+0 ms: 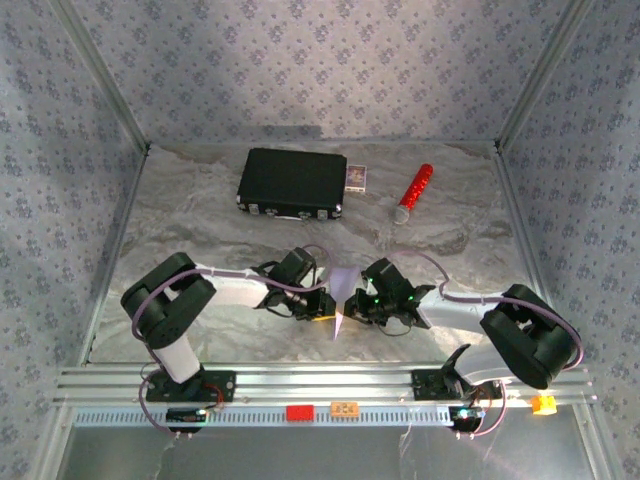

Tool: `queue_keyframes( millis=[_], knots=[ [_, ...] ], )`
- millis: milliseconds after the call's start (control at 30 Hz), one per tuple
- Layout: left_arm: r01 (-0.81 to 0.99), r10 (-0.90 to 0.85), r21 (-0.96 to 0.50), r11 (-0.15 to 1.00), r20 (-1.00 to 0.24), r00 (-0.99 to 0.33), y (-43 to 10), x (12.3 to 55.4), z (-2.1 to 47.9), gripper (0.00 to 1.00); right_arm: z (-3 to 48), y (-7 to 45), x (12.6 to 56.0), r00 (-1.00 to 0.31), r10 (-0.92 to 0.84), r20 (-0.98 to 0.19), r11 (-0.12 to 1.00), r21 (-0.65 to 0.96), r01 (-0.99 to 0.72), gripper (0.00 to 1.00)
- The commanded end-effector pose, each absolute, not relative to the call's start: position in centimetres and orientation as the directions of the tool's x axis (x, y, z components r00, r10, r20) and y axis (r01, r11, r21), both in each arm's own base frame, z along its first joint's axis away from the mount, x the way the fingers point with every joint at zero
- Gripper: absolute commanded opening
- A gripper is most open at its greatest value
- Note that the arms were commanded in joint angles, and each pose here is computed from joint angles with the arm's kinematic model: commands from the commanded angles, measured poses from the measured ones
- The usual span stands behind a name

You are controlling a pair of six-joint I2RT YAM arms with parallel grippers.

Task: Fold a paper plane with a square sheet of paper (pick it up from the middle)
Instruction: Move a paper plane to the center of the table.

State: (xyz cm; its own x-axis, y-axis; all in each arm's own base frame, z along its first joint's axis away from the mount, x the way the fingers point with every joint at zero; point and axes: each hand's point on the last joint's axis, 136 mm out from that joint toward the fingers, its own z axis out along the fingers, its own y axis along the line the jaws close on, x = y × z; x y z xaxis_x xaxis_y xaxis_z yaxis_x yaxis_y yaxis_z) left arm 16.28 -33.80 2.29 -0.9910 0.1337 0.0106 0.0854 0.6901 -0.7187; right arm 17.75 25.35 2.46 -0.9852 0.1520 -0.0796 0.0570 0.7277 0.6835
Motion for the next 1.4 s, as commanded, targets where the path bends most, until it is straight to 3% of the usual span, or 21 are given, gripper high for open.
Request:
queue_keyframes(
  millis=[0,700,1033,1233,1367],
  knots=[
    [0.117,0.169,-0.737,0.666,-0.004,-0.986,-34.7,16.2,2.7,0.19,1.7,24.9,17.2,-0.988,0.145,-0.057,0.733,0.677,0.068,0.10],
    [0.119,0.176,-0.772,0.624,-0.009,-0.984,-35.5,16.2,3.3,0.16,1.6,24.6,17.1,-0.985,0.165,-0.045,0.713,0.695,0.088,0.10],
    [0.131,0.175,-0.770,0.624,-0.026,-0.984,-35.7,16.3,4.1,0.08,2.3,24.2,17.5,-0.981,0.184,-0.061,0.712,0.696,0.090,0.10],
    [0.168,0.131,-0.695,0.699,-0.106,-0.986,-34.2,17.4,6.0,0.06,3.3,22.2,18.1,-0.967,0.233,-0.107,0.747,0.656,0.107,0.10],
    [0.165,0.076,-0.541,0.824,-0.184,-0.980,-31.3,18.8,7.1,0.05,4.1,20.4,18.3,-0.951,0.270,-0.150,0.780,0.613,0.124,0.10]
  ],
)
